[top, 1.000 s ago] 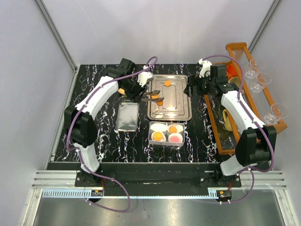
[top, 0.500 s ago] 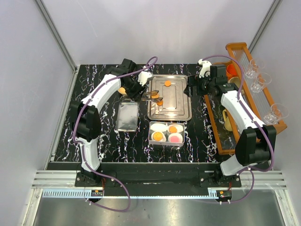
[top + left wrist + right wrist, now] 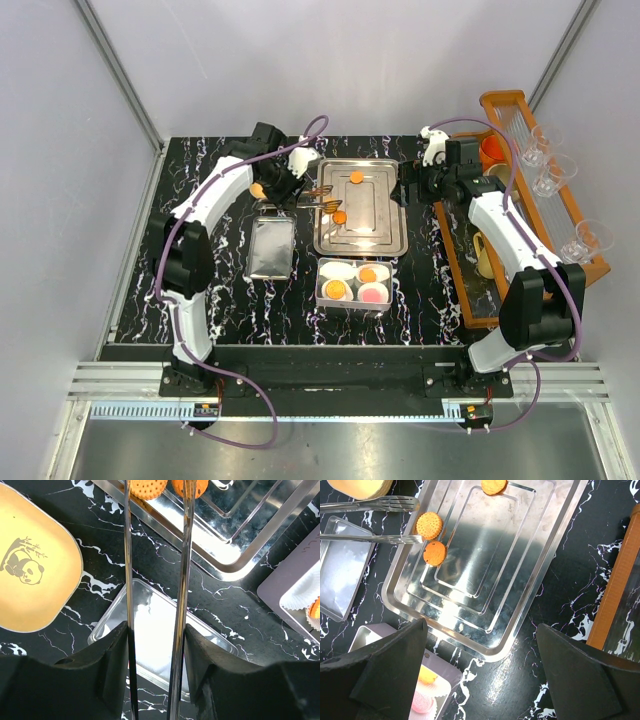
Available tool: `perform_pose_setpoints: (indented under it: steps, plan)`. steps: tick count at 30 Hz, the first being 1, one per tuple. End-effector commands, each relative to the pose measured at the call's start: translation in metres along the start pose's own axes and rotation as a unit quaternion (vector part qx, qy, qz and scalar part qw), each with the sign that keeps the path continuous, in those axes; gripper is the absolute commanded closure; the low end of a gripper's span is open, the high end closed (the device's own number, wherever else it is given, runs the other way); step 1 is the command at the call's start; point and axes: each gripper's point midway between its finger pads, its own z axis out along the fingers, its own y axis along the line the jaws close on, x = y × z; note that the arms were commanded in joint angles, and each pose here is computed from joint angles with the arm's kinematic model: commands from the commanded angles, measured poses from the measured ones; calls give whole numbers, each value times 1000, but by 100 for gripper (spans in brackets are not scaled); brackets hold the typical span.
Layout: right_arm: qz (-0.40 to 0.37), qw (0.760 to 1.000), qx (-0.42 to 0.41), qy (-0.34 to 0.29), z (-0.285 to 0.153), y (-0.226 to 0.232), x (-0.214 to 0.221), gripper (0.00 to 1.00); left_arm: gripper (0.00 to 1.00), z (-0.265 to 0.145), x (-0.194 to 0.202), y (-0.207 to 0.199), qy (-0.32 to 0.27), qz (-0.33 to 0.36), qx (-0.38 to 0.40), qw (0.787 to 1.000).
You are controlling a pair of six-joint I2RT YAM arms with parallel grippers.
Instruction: Pack the cookies
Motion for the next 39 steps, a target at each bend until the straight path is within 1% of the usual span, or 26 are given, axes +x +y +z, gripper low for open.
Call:
perform_pose_setpoints:
  steps: [1, 7, 18, 32, 39]
  plan:
    - [-9, 1000, 3, -24, -2, -2, -15, 0, 53, 5, -7, 10, -18, 3, -5, 1000]
    - [-10, 1000, 3, -22, -1, -2, -15, 0, 51, 12, 0, 10, -10, -10, 10, 1000]
    - [-9, 1000, 4, -22, -1, -3, -15, 0, 51, 20, 6, 16, 1, -11, 9, 1000]
    - [-9, 1000, 6, -21, -1, -4, -14, 0, 51, 26, 2, 28, 0, -25, 5, 1000]
    - [-8, 1000, 4, -19, 1, -3, -14, 0, 51, 27, -5, 33, -12, -36, 0, 999]
